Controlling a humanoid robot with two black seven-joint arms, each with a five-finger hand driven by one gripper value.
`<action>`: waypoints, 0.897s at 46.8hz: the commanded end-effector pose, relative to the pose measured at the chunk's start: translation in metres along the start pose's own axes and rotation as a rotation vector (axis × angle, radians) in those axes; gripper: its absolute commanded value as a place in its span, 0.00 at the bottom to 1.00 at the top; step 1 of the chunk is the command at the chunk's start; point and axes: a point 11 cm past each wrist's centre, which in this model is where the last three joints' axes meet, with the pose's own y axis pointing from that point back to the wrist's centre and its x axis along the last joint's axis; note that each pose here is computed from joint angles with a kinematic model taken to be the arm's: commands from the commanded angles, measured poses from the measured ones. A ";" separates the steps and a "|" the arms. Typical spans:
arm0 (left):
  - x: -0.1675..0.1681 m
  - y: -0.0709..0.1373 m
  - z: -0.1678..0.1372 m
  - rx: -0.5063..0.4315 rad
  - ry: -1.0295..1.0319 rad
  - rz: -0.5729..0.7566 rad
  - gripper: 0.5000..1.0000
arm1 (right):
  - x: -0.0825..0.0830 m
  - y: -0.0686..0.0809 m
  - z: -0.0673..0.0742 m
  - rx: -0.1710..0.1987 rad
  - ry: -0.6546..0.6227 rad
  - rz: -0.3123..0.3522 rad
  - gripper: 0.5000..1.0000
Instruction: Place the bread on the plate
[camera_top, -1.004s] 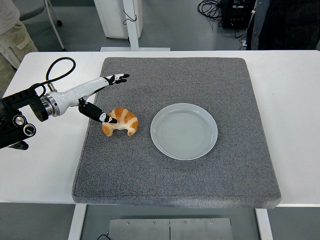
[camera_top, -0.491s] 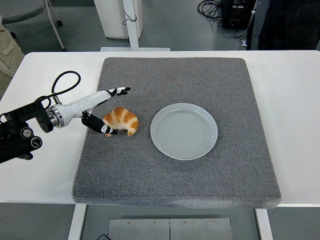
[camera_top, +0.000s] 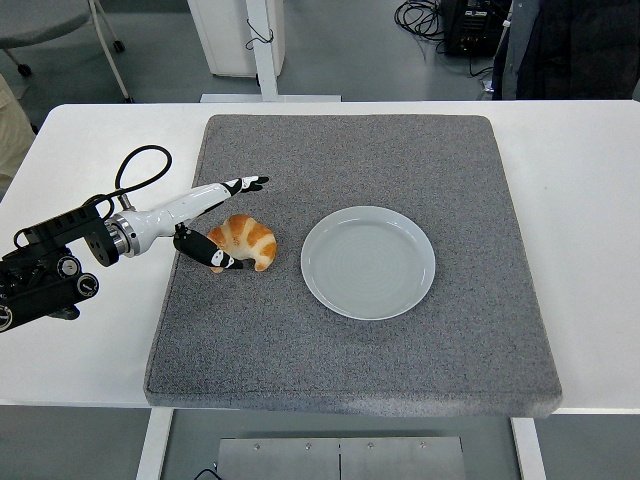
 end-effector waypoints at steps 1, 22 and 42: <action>-0.001 -0.002 -0.002 -0.001 -0.003 0.002 1.00 | 0.000 0.000 0.000 0.000 0.000 0.000 1.00; -0.017 -0.013 -0.002 -0.070 -0.012 0.057 0.75 | 0.000 0.000 0.000 0.000 0.000 0.000 1.00; -0.028 -0.009 -0.009 -0.059 -0.075 0.059 0.00 | 0.000 0.000 0.000 0.000 0.000 0.000 1.00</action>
